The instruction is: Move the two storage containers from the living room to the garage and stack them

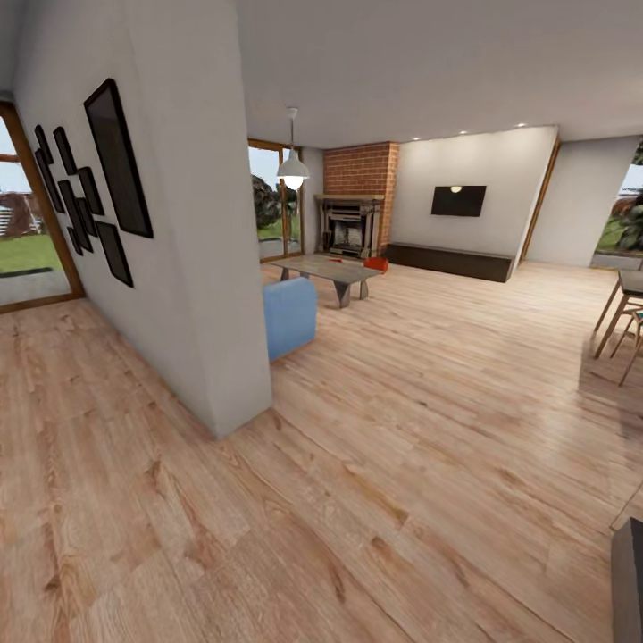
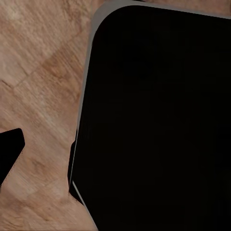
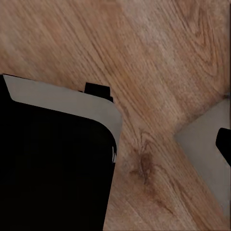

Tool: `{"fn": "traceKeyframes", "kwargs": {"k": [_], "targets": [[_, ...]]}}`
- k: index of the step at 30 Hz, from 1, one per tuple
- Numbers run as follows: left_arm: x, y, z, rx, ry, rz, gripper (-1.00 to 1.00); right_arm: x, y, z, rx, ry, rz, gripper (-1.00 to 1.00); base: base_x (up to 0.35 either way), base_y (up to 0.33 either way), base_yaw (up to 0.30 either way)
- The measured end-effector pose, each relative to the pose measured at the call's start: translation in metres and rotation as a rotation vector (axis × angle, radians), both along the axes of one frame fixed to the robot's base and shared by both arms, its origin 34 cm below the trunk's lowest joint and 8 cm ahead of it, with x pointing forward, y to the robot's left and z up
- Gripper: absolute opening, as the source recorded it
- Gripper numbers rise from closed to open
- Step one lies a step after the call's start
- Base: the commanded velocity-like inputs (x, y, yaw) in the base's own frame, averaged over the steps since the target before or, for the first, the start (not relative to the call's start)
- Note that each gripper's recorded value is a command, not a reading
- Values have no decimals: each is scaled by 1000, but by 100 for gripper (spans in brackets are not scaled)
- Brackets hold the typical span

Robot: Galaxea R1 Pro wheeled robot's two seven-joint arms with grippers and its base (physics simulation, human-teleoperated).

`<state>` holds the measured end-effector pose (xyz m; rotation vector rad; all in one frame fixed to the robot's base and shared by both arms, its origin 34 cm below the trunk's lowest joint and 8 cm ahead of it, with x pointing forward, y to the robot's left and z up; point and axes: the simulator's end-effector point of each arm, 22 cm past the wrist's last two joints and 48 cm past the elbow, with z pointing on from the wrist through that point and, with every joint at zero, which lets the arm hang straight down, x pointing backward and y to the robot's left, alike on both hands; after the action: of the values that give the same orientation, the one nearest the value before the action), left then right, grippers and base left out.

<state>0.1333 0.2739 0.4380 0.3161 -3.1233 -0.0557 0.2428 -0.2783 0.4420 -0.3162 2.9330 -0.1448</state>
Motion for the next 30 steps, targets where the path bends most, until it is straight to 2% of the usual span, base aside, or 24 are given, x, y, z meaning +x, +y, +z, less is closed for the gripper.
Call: {"fn": "traceKeyframes", "kwargs": {"k": [10, 15, 30], "targets": [[0, 0, 0, -1, 0, 0, 100, 2, -1, 0, -1, -8, -2, 100, 321, 0, -35], [0, 0, 0, 0, -1, 0, 100, 9, 2, 2, 8, -43, -2, 100, 322, 0, -225], [0, 0, 0, 0, -1, 0, 100, 9, 2, 2, 8, -44, -2, 100, 322, 0, -249]]}}
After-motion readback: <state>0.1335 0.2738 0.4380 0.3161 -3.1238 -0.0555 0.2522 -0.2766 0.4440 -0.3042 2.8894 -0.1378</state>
